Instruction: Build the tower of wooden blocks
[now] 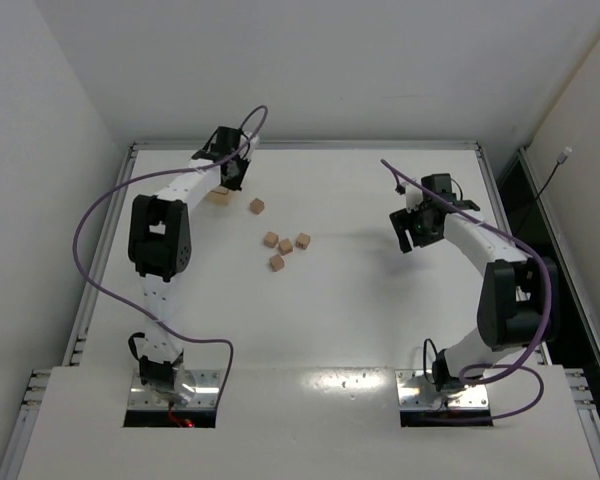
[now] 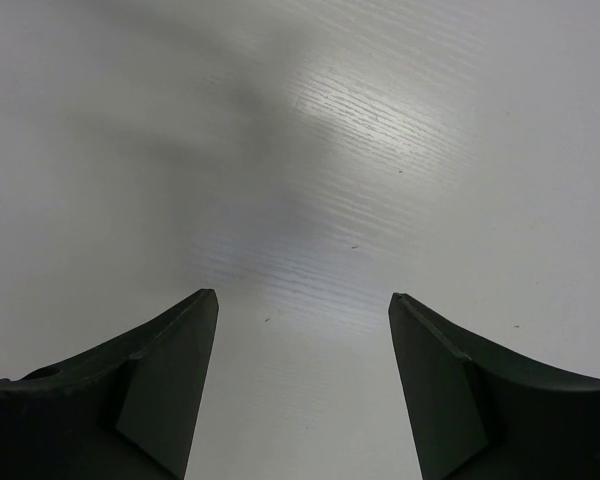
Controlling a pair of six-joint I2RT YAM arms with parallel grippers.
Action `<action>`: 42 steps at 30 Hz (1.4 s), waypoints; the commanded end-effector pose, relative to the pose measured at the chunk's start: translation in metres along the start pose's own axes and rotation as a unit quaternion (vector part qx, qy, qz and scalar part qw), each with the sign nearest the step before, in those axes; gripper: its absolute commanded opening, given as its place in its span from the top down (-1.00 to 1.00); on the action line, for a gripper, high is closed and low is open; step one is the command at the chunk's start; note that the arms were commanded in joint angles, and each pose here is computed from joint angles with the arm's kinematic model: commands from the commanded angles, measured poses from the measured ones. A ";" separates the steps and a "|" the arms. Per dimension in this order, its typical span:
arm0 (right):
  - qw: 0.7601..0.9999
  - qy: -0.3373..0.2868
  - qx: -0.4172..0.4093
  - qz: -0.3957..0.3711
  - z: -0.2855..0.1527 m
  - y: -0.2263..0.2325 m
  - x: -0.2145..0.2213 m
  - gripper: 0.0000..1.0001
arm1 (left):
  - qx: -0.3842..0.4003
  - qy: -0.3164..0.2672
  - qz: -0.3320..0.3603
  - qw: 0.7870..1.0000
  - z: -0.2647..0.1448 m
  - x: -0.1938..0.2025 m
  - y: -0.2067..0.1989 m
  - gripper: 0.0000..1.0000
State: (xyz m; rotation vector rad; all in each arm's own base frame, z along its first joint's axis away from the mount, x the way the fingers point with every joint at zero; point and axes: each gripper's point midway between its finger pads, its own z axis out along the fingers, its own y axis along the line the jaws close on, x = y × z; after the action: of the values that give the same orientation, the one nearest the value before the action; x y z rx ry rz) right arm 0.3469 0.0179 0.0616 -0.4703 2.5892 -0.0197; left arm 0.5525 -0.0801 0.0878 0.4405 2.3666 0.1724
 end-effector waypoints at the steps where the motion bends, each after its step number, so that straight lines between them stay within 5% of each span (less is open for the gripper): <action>1: 1.000 -0.012 -0.005 0.004 0.002 0.003 -0.010 -0.32 | 0.073 0.001 0.034 0.997 0.006 0.012 -0.038 1.00; 12: 1.000 -0.012 -0.005 0.004 0.002 0.003 -0.010 -0.30 | 0.227 0.018 0.198 0.953 -0.010 0.072 -0.129 1.00; 20: 1.000 -0.012 -0.005 0.004 0.002 0.003 -0.010 -0.30 | 0.351 0.020 0.267 0.897 -0.060 0.100 -0.194 1.00; 29: 1.000 -0.022 -0.007 0.004 -0.002 0.004 -0.012 -0.27 | 0.436 0.047 0.332 0.836 -0.141 0.175 -0.254 1.00; 42: 1.000 -0.023 -0.011 0.004 -0.002 0.006 -0.012 -0.27 | 0.469 0.057 0.318 0.822 -0.182 0.203 -0.273 1.00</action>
State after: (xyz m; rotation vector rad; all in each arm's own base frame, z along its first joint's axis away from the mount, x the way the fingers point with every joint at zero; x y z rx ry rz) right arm 0.3464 0.0207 0.0585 -0.4715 2.5958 0.0034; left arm 0.2599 -0.2762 0.0421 1.6816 2.0211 -0.6110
